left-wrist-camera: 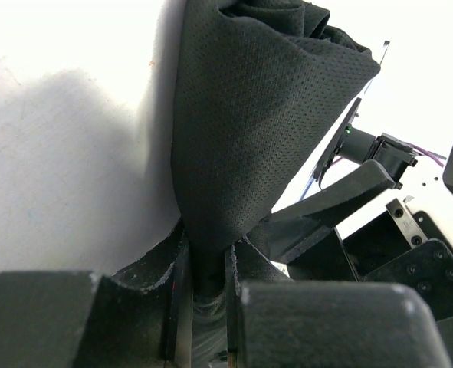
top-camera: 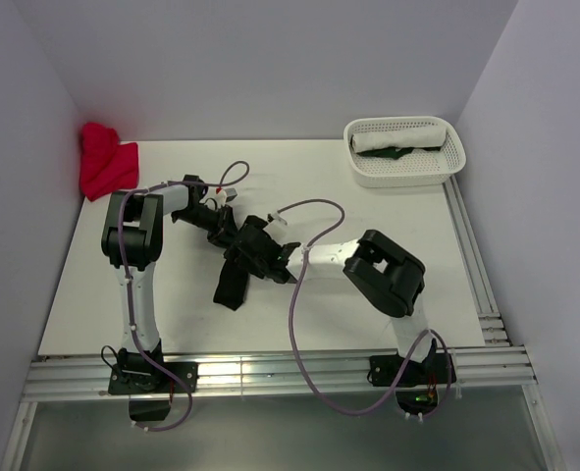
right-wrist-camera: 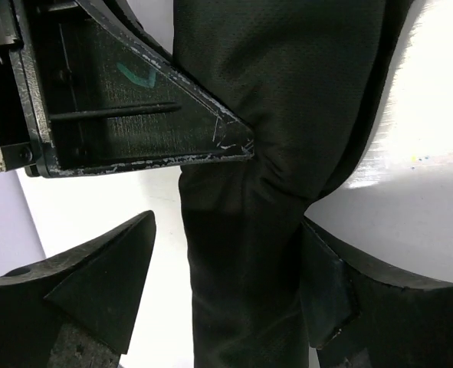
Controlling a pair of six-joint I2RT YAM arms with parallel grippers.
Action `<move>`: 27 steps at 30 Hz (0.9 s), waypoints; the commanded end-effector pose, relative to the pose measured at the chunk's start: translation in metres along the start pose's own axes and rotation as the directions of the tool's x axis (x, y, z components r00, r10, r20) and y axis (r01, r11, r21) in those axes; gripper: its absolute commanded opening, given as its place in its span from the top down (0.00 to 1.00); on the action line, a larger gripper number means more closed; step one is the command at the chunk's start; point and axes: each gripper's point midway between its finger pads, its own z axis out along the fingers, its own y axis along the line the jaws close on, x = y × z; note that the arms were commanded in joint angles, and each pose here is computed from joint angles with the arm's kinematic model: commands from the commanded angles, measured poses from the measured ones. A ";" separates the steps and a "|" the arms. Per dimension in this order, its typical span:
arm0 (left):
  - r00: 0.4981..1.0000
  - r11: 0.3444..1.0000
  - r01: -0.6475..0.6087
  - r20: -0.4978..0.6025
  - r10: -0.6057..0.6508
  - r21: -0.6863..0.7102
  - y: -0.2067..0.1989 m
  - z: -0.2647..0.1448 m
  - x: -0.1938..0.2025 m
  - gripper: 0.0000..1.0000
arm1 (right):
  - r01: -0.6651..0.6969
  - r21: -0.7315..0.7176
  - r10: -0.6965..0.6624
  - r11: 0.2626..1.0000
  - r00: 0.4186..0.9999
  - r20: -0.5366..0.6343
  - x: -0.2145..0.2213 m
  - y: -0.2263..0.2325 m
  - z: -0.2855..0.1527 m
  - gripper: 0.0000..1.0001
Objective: Roll the t-shirts
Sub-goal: Place the rolled tshirt into the container
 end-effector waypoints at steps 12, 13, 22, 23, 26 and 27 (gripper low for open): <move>0.999 0.997 -0.046 0.004 0.047 -0.069 0.004 0.003 -0.001 1.00 | 0.212 0.315 -0.198 0.925 0.977 -0.076 0.022 -0.070 0.012 0.49; 0.999 0.996 -0.048 0.004 0.048 -0.070 0.003 0.002 -0.001 1.00 | 0.216 0.324 -0.200 0.921 0.976 -0.080 0.023 -0.072 0.013 0.51; 0.992 0.987 -0.126 -0.011 0.126 -0.102 -0.004 -0.010 -0.006 0.82 | 0.222 0.353 -0.205 0.909 0.975 -0.085 0.022 -0.079 0.007 1.00; 0.990 0.984 -0.141 -0.012 0.140 -0.111 -0.004 -0.012 -0.007 0.75 | 0.223 0.356 -0.207 0.907 0.975 -0.084 0.021 -0.079 0.006 1.00; 0.984 0.970 -0.174 -0.012 0.175 -0.169 -0.002 -0.019 -0.011 0.48 | 0.224 0.362 -0.208 0.905 0.975 -0.083 0.022 -0.082 0.004 1.00; 0.979 0.962 -0.201 -0.011 0.203 -0.183 -0.002 -0.022 -0.014 0.45 | 0.222 0.363 -0.208 0.905 0.975 -0.078 0.020 -0.082 0.003 1.00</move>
